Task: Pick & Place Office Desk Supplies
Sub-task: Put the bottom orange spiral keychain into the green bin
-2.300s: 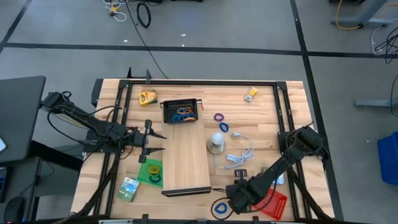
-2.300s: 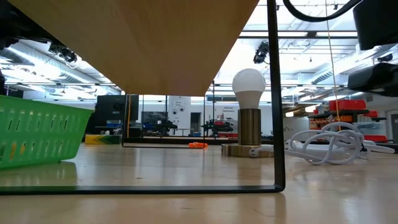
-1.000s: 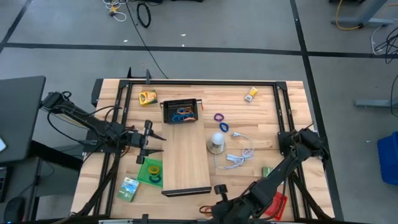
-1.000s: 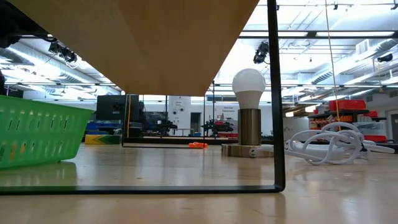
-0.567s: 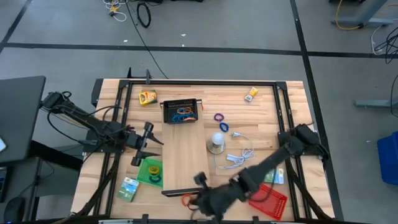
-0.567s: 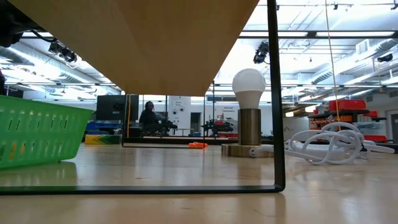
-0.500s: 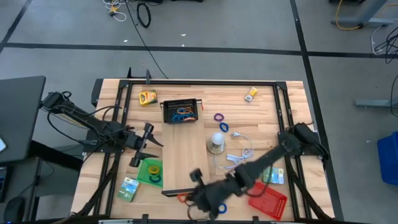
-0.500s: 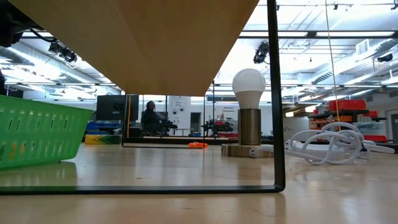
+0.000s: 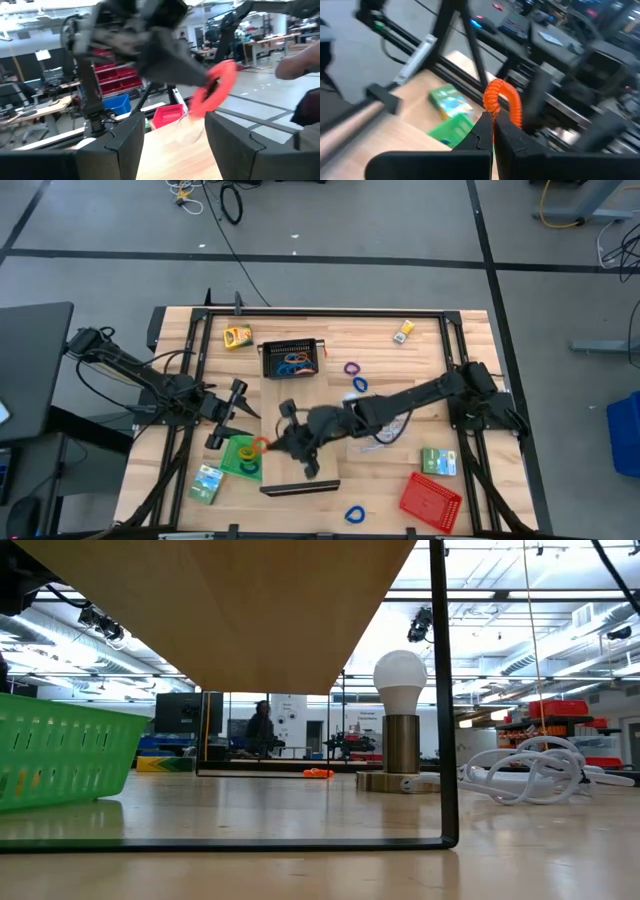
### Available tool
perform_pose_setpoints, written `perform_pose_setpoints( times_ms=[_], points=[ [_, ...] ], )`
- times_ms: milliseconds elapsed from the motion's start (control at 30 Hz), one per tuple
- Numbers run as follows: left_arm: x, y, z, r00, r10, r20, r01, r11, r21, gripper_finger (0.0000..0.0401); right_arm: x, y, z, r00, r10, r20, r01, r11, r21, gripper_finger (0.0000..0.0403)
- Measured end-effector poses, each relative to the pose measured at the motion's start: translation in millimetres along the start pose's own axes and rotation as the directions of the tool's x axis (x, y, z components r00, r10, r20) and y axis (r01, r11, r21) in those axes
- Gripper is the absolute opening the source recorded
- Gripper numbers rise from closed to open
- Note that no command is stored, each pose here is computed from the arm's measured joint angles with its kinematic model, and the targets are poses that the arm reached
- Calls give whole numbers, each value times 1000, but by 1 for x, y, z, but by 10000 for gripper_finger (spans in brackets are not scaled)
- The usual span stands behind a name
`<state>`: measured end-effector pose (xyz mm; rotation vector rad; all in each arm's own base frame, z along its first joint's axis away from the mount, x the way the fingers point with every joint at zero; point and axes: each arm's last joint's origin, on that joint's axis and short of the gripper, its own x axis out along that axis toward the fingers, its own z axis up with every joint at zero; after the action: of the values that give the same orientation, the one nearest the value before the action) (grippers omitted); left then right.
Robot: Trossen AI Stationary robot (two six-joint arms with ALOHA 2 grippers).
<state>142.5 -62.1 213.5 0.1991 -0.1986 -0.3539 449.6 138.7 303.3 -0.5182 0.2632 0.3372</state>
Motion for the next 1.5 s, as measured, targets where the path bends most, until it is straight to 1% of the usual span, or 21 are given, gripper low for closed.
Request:
perform_pose_setpoints(
  times_ms=[100,233,533,633,733,800,867,967,1100,1133,1233,1333,1400,1500],
  points=[
    [0,-1,1,1000,-22,13,22,1000,-8,213,0,-9,-5,1000,-19,-10,19,1000,-7,0],
    [1,0,1,1000,-21,21,21,1000,-15,213,0,-17,-9,1000,-18,-9,18,1000,-4,0],
    [7,-2,-3,999,-25,21,25,1000,-12,213,0,-33,-14,998,-60,0,60,998,-16,0],
    [9,-2,-4,1000,-7,23,8,1000,-11,213,0,-36,-16,999,-52,4,52,999,-10,0],
    [10,-1,-4,999,36,30,-36,999,-1,208,0,-36,-16,999,-49,3,49,999,-8,0],
    [10,0,-4,998,53,29,-53,999,8,196,0,-36,-17,999,-46,-1,46,999,-8,0],
    [10,0,-3,997,67,30,-67,998,12,175,0,-36,-17,999,-44,-5,44,999,-7,0],
    [10,1,-3,996,87,27,-87,996,16,123,0,-35,-17,999,-35,-11,35,999,-5,0],
    [10,1,-3,996,88,27,-88,996,23,33,0,-34,-19,999,-26,-27,26,999,20,0],
    [10,1,-3,996,88,27,-88,996,27,22,0,-32,-19,999,-21,-33,21,1000,20,0],
    [10,1,-4,996,87,22,-88,996,31,18,0,-29,-20,999,-5,-52,7,1000,29,0],
    [10,1,-5,997,82,5,-82,996,32,17,0,-25,-20,998,2,-70,3,997,80,14],
    [11,0,-6,997,80,-7,-79,996,30,17,0,-23,-21,995,-5,-97,16,993,117,34],
    [11,0,-10,997,72,-39,-71,997,24,16,-1,-19,-26,986,-1,-166,28,987,161,83]
  ],
)
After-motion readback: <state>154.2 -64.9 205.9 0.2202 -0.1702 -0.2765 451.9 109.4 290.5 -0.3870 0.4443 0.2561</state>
